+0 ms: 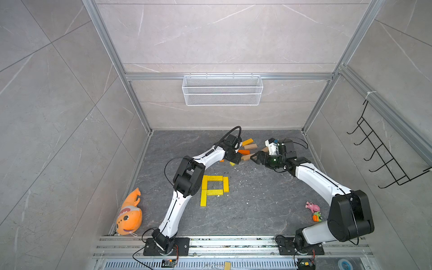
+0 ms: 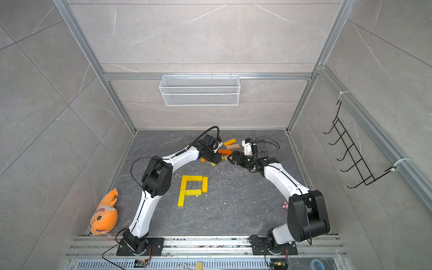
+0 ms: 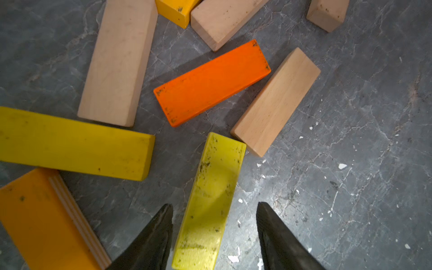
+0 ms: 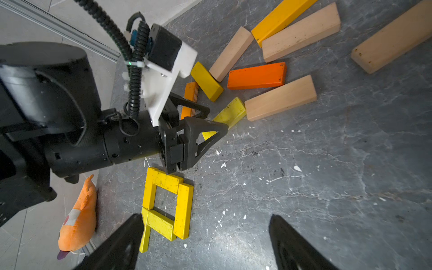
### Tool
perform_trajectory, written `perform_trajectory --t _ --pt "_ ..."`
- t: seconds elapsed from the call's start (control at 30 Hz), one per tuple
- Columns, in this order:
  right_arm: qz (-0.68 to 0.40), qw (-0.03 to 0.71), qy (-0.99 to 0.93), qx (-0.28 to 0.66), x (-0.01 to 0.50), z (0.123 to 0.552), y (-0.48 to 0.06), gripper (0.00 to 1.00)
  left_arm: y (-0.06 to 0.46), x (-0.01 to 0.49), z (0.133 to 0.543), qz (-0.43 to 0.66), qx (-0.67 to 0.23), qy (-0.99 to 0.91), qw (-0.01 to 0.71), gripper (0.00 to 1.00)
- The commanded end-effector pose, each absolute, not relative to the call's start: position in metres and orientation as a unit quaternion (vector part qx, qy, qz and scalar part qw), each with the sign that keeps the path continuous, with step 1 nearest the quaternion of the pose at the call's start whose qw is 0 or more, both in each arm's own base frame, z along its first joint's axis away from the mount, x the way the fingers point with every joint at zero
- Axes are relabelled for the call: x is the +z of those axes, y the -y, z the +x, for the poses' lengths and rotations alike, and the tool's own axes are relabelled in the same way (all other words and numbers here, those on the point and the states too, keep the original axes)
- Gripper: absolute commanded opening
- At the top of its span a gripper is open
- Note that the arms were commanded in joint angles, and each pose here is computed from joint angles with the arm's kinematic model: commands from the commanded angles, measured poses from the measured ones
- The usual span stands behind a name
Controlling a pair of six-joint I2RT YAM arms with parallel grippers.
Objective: Assemble the number 8 with building blocks
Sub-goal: Pick up the building block from the center of the board.
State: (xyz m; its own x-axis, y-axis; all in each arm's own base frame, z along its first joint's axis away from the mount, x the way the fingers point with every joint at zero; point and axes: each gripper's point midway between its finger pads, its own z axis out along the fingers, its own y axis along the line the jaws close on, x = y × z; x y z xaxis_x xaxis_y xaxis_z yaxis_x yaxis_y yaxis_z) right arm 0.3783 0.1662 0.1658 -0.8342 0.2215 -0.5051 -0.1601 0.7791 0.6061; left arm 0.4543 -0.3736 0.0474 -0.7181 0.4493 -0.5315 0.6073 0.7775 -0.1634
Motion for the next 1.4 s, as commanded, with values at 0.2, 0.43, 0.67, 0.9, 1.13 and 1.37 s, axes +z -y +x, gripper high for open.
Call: perform_trajectory --t 0.2,0.43,0.67,0.9,1.13,1.37 --pt "0.004 0.297 -0.899 0.321 0.165 0.370 -0.161 0.86 0.378 0.035 0.460 0.316 -0.160 -0.907 0.229 0.58" --pt "0.006 0.294 -0.901 0.320 0.160 0.369 -0.161 0.86 0.377 0.030 0.458 0.318 -0.158 -0.908 0.222 0.47" --pt "0.008 0.295 -0.900 0.320 0.160 0.369 -0.160 0.86 0.378 0.027 0.456 0.334 -0.138 -0.906 0.221 0.38" --pt "0.008 0.298 -0.898 0.324 0.164 0.365 -0.160 0.86 0.372 0.023 0.455 0.354 -0.082 -0.904 0.227 0.31" --pt "-0.009 0.307 -0.890 0.338 0.175 0.349 -0.161 0.86 0.372 0.066 0.456 0.342 -0.080 -0.900 0.258 0.27" --pt "-0.017 0.315 -0.887 0.336 0.180 0.316 -0.158 0.86 0.354 0.125 0.426 0.305 -0.078 -0.909 0.274 0.26"
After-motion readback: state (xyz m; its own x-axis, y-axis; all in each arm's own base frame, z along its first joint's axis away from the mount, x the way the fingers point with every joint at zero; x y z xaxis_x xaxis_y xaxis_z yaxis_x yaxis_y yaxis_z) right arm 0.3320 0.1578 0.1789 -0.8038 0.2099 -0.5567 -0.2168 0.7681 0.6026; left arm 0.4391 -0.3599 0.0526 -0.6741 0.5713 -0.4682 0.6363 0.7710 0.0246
